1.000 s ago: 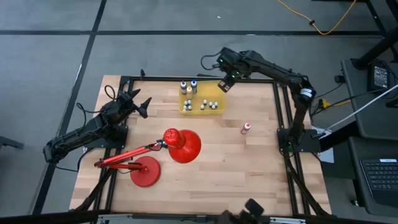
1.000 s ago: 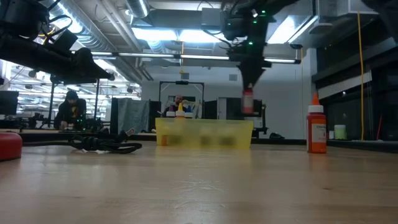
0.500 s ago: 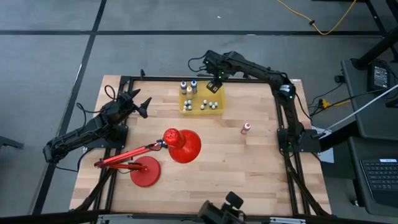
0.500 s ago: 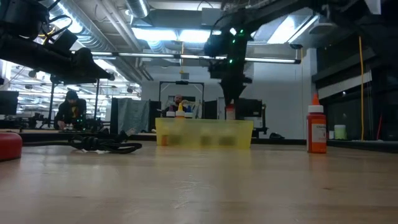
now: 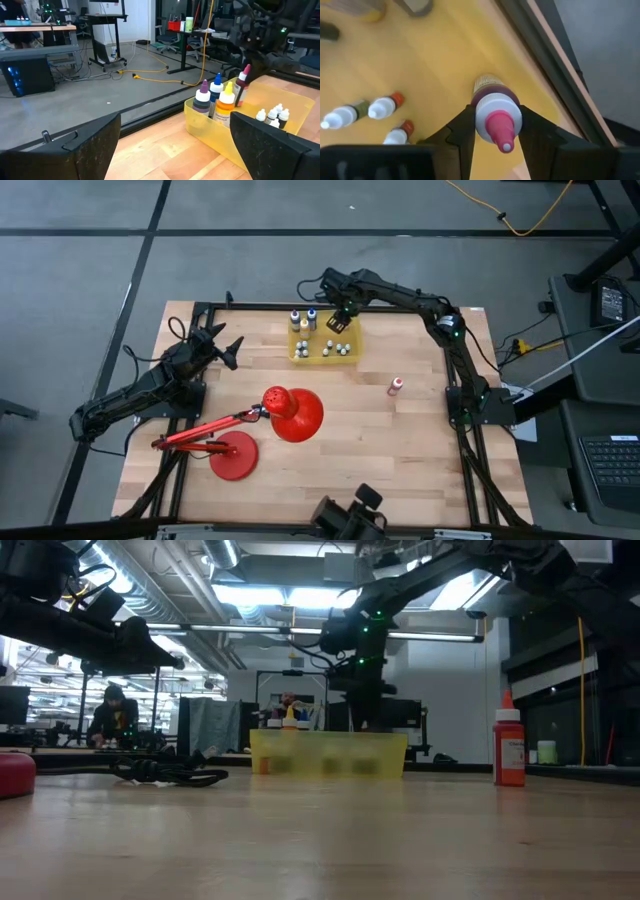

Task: Pick & Place food coloring
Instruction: Put the pink food coloring bottle into the yellow bin, then put the orange food coloring bottle into the yellow bin

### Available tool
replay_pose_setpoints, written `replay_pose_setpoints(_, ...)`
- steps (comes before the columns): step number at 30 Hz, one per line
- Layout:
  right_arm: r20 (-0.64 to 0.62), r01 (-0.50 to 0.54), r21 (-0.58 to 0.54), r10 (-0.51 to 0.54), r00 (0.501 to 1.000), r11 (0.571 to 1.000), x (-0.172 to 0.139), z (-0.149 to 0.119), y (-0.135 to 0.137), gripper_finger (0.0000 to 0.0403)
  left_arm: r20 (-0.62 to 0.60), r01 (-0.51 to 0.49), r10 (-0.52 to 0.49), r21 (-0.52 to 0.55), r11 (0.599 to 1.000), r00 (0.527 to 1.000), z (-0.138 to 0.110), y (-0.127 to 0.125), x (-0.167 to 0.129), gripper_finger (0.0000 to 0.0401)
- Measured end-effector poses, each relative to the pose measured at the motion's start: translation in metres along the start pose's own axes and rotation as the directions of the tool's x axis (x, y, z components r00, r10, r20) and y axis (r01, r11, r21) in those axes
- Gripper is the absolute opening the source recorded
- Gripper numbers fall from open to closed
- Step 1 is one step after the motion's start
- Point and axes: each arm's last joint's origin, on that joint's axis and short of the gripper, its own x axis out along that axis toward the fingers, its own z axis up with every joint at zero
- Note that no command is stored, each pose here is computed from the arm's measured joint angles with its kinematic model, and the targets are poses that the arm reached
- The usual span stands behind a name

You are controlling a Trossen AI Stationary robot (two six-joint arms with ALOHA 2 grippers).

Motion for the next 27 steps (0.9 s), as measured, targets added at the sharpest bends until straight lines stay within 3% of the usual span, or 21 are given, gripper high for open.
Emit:
replay_pose_setpoints(12,-0.03,0.003,0.001,-0.002,1.0,1.0,-0.005,-0.004,-0.001,0.0232,0.0,0.0,0.0,0.0,1.0,1.0,0.0,0.0,0.0,0.0363)
replay_pose_setpoints(21,0.073,-0.009,0.07,0.004,0.997,0.998,-0.056,-0.01,-0.003,0.0277,0.0,0.0,0.0,0.0,1.0,1.0,0.0,0.0,0.0,0.0364)
replay_pose_setpoints(27,0.131,-0.047,0.155,0.027,0.991,0.987,-0.087,-0.036,0.014,0.0294,0.0,0.0,0.0,0.0,1.0,1.0,0.0,0.0,0.0,0.0365)
